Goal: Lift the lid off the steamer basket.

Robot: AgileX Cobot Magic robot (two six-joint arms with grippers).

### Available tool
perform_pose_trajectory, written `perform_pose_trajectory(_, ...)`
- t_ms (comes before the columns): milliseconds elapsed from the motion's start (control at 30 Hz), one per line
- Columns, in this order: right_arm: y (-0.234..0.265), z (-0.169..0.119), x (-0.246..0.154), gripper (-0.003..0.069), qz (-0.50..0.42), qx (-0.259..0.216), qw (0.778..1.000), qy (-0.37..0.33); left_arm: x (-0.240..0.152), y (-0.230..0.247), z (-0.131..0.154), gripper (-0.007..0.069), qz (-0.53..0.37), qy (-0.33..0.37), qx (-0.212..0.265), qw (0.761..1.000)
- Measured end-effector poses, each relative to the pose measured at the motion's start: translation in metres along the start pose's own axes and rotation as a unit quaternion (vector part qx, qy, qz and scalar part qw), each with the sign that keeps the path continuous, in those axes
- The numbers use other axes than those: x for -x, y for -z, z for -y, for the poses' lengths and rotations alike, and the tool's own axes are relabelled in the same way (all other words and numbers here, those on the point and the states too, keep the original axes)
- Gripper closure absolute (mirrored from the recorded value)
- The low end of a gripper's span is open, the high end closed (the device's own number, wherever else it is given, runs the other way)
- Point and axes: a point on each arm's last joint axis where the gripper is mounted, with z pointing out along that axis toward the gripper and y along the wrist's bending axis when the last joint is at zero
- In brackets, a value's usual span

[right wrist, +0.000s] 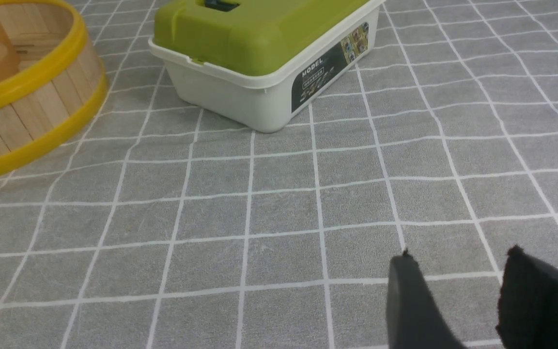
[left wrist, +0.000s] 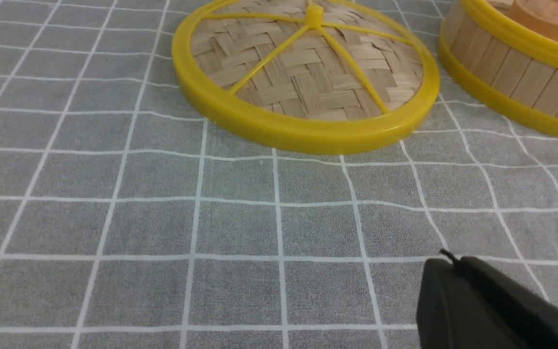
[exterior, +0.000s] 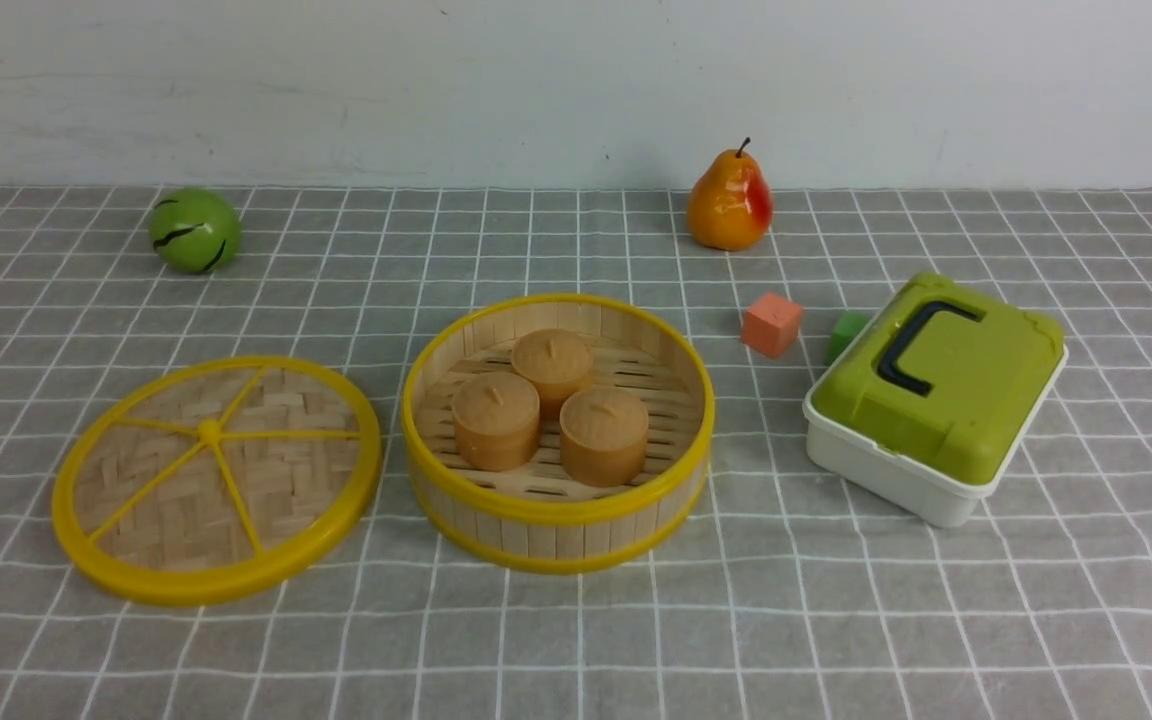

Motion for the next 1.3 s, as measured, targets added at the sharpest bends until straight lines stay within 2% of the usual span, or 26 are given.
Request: perform_pose_trajectory(1300, 0.0000, 0.0000, 0.0000, 0.0418, 0.000, 0.000, 1.000, 0.000, -0.0001, 0.0000, 0.0000, 0.0610, -0.001, 0.000, 0.000, 1.000)
